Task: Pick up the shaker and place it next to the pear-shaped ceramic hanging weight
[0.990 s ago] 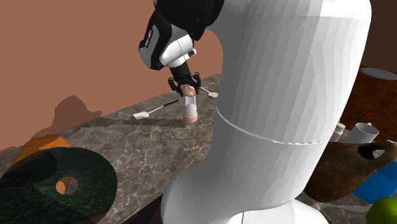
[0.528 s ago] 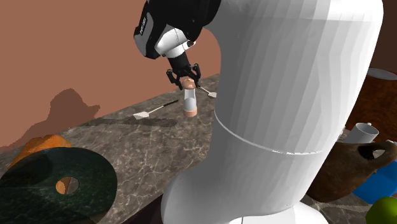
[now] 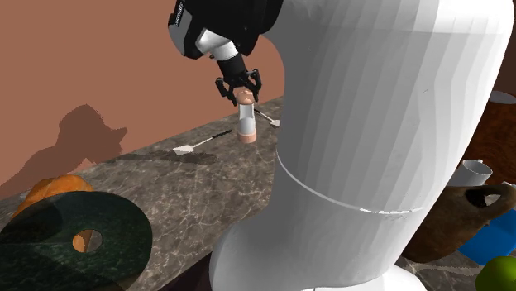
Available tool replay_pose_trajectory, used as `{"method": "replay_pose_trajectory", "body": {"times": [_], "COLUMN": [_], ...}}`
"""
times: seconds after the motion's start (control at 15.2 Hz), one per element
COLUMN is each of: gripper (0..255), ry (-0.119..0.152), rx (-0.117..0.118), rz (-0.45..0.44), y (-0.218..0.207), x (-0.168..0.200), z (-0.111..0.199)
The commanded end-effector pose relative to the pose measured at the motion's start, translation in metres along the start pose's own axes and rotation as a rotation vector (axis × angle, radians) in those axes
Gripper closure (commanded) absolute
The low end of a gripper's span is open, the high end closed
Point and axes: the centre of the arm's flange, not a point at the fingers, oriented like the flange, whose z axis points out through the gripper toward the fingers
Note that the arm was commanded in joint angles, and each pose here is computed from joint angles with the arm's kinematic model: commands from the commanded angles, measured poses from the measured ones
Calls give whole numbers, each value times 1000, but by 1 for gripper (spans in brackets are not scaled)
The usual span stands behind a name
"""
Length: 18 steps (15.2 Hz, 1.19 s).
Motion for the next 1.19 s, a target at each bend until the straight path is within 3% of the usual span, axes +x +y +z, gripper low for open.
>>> {"method": "replay_pose_trajectory", "body": {"times": [0.0,1.12], "gripper": [255,255], "ry": [0,0], "rx": [0,0], "rz": [0,0], "y": [2,26], "x": [0,14], "z": [-10,-96]}}
